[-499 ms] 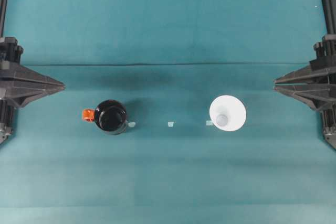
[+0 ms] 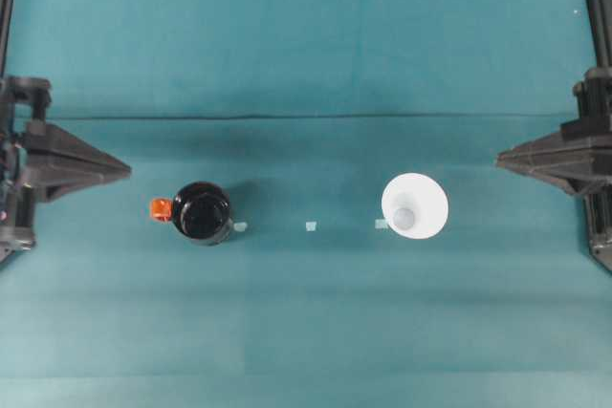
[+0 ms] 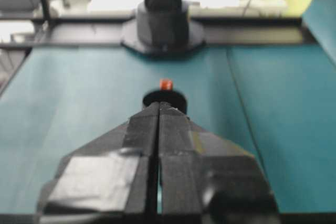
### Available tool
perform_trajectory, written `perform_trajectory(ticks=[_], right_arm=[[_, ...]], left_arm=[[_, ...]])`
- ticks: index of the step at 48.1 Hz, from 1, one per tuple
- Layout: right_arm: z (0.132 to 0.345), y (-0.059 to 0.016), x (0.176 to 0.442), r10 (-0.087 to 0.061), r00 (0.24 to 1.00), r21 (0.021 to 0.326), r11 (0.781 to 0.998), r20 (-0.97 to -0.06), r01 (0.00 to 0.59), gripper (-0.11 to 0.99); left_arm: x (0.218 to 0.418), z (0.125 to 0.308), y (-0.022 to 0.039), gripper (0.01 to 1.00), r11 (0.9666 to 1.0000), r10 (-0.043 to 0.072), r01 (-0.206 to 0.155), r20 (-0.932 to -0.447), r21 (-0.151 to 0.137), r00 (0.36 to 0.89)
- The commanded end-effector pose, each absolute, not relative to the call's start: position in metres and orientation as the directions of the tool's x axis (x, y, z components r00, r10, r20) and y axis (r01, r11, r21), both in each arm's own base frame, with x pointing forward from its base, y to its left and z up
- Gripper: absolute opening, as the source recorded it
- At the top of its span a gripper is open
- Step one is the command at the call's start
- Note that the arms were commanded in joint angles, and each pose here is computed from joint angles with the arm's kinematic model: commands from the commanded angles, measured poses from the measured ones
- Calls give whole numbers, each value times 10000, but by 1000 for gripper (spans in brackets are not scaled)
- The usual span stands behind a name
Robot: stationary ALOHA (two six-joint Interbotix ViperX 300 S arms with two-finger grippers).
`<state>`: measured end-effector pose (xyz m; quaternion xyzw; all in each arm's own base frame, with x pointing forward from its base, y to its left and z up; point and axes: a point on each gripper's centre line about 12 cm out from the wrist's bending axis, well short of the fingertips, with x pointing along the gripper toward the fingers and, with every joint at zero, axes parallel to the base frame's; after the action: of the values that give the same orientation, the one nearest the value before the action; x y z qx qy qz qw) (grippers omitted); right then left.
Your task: Put the paper cup into the moved red handle cup holder.
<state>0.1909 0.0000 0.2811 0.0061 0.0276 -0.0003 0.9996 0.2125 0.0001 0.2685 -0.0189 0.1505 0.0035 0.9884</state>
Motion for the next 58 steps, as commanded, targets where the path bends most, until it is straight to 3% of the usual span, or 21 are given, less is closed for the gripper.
perform_trajectory(ticks=[1,6,12,30,42,53,58], right_arm=[[2877,0,1923,-2,9977,352,9994,-674,26,-107],[2841,-3,1917,-16,9947,671,9977,-1026,85,-107],[2812,-15,1914,-76,9919,1018,9946,-1270,207,-107],[2815,-17,1898,-91,9915,1078,9939,-1300,233,-107],[2821,-17,1890,-91,9913,1093,9937,-1315,236,-107],[2829,-17,1875,-90,9909,1092,9937,-1346,239,-107],[2813,-17,1872,-90,9889,1090,9937,-1482,254,-107]], left_arm=[[2214,2740,7,26,9994,42,-163,-3741,-291,9274],[2275,2606,10,26,9996,64,-206,-5180,-217,8554],[2334,2454,4,26,9992,56,-283,-6176,-271,7865],[2417,2369,13,26,9993,92,-304,-6749,-197,7379],[2389,2351,113,26,9969,393,-754,-7016,-206,7115],[2400,2381,121,27,9969,414,-770,-7114,-178,7016],[2403,2367,152,41,9951,490,-962,-7378,-216,6733]])
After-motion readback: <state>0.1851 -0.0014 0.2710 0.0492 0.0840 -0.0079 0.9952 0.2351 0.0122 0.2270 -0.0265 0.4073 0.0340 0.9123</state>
